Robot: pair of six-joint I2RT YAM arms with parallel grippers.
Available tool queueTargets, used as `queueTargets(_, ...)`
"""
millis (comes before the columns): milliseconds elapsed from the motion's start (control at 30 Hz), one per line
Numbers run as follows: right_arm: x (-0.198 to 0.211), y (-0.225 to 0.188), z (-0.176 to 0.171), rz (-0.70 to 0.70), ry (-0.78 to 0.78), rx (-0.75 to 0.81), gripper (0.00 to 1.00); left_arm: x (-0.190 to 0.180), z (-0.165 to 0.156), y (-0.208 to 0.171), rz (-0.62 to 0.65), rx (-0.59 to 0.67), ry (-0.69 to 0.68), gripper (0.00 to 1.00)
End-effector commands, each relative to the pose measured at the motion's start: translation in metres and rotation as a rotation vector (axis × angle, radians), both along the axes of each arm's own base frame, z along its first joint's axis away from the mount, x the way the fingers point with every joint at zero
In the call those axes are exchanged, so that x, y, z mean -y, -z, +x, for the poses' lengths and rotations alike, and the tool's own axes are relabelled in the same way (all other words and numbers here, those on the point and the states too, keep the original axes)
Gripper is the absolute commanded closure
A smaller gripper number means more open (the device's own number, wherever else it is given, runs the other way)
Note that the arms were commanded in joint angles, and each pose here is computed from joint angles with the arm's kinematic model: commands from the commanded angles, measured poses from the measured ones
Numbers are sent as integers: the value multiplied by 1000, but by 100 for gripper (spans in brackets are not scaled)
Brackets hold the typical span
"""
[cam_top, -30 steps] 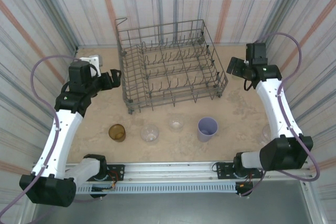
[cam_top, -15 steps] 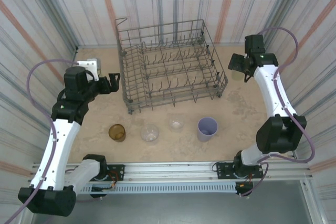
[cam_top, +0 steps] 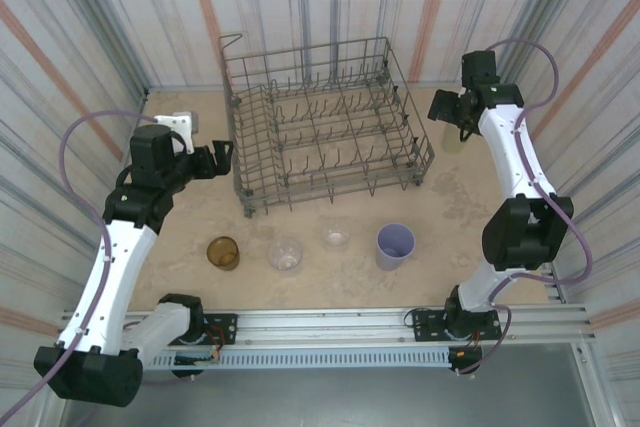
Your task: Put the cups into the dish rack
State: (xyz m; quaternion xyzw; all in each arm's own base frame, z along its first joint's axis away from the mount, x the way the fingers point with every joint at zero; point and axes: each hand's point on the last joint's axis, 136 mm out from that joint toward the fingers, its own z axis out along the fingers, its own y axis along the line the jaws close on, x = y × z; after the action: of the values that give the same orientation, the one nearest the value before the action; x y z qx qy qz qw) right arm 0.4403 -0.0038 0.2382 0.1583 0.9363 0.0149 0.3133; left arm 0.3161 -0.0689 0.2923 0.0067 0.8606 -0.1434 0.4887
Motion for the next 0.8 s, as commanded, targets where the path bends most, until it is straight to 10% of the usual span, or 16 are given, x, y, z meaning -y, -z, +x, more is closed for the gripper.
queueTargets(0, -21, -5, 9, 61, -85, 22, 3, -4, 0, 8, 33, -13, -19, 1)
queueTargets(767, 31, 63, 74, -21, 17, -116, 16, -8, 0, 16, 72, -32, -49, 1)
